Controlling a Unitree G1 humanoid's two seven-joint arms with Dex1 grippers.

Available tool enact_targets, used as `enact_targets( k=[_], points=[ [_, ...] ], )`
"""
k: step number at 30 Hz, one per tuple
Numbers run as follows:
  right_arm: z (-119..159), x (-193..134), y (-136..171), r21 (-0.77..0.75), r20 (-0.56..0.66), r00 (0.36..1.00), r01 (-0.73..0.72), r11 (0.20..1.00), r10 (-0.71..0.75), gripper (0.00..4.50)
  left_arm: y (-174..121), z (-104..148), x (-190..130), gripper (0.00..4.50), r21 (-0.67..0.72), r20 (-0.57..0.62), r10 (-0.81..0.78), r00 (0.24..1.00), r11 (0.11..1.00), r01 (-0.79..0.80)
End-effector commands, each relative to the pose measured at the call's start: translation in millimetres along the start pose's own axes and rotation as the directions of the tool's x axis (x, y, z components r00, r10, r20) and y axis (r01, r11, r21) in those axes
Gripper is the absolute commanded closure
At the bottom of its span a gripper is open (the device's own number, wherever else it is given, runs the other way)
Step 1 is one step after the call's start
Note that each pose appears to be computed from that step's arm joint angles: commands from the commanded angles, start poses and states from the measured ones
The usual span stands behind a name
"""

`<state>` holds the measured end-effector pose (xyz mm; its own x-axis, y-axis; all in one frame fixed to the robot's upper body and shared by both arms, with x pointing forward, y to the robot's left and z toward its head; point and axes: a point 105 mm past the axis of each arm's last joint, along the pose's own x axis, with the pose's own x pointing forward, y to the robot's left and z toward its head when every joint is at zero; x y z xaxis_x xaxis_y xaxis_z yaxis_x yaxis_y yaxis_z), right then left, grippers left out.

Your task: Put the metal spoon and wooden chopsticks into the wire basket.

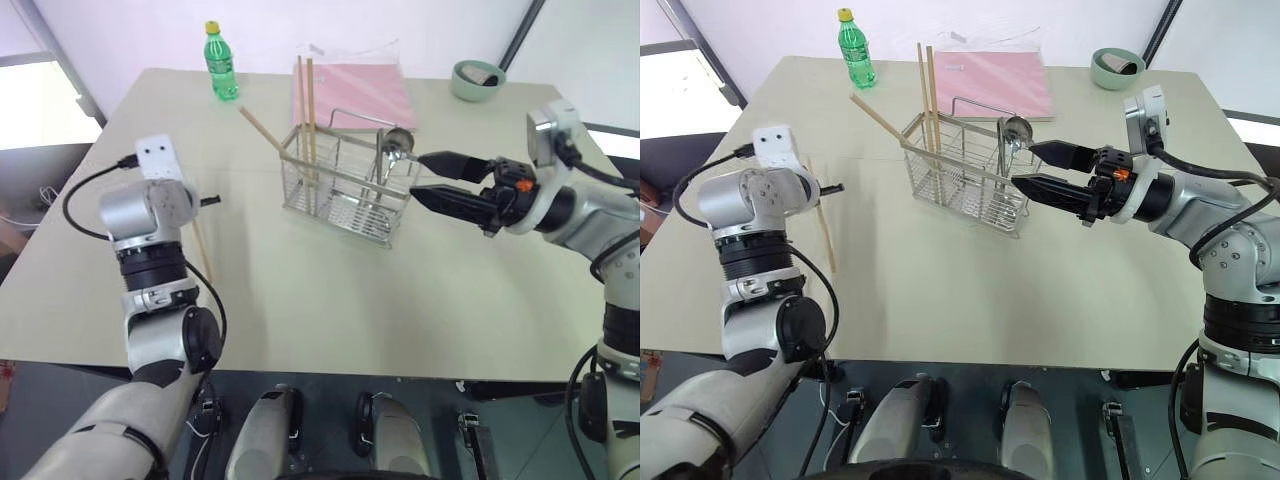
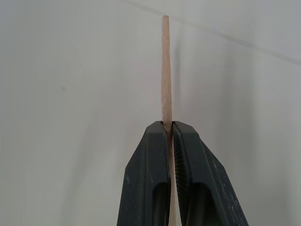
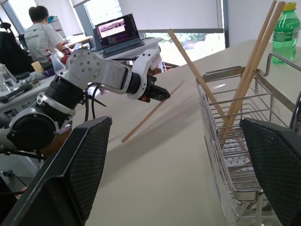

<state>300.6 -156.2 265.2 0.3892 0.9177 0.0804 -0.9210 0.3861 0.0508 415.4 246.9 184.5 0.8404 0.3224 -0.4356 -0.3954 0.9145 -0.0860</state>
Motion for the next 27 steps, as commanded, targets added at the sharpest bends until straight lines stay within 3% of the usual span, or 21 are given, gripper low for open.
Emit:
enact_targets(
  k=[1,3,5,7,9,12,16,20,27],
  points=[
    [15.7,-2.7,2.4,-0.050,0.039,0.999,-0.009,0.999,0.011,0.00,21.7,88.0,-22.5,4.48,-0.120,0.348,0.045,0.936,0.993,-0.003],
    [15.7,-3.1,1.2,-0.051,0.039,0.999,-0.009,0.999,0.011,0.00,28.3,138.4,-46.4,4.48,-0.155,0.557,0.036,0.830,0.986,0.061],
    [16.5,-2.7,0.5,-0.053,0.041,0.999,-0.011,0.999,0.013,0.00,12.3,191.3,-93.1,4.48,-0.119,0.771,-0.091,0.630,0.952,0.283],
    [17.1,-2.5,-0.3,-0.054,0.044,0.999,-0.012,0.998,0.014,0.00,-7.7,219.2,-136.4,4.48,-0.009,0.874,-0.210,0.438,0.894,0.448],
    [16.9,-2.1,-1.1,-0.052,0.046,0.999,-0.013,0.999,0.015,0.00,-28.1,229.7,-162.9,4.48,0.085,0.897,-0.294,0.329,0.847,0.525],
    [15.9,-1.9,-2.1,-0.049,0.047,0.999,-0.013,0.999,0.015,0.00,-64.7,229.5,-188.2,4.48,0.183,0.884,-0.406,0.231,0.756,0.628],
    [18.9,-2.5,-4.1,-0.055,0.042,0.999,0.001,0.999,0.002,0.00,-119.6,205.5,-207.6,4.48,0.338,0.812,-0.571,0.120,0.628,0.701],
    [25.2,-8.8,-2.9,-0.070,0.034,0.999,0.014,0.997,-0.012,0.00,-151.3,177.9,-196.8,4.48,0.379,0.747,-0.656,0.108,0.553,0.743],
    [29.1,-15.0,-2.7,-0.085,0.034,0.998,0.046,0.995,-0.044,0.00,-172.4,147.4,-173.3,4.48,0.398,0.703,-0.701,0.121,0.529,0.750]
  ],
)
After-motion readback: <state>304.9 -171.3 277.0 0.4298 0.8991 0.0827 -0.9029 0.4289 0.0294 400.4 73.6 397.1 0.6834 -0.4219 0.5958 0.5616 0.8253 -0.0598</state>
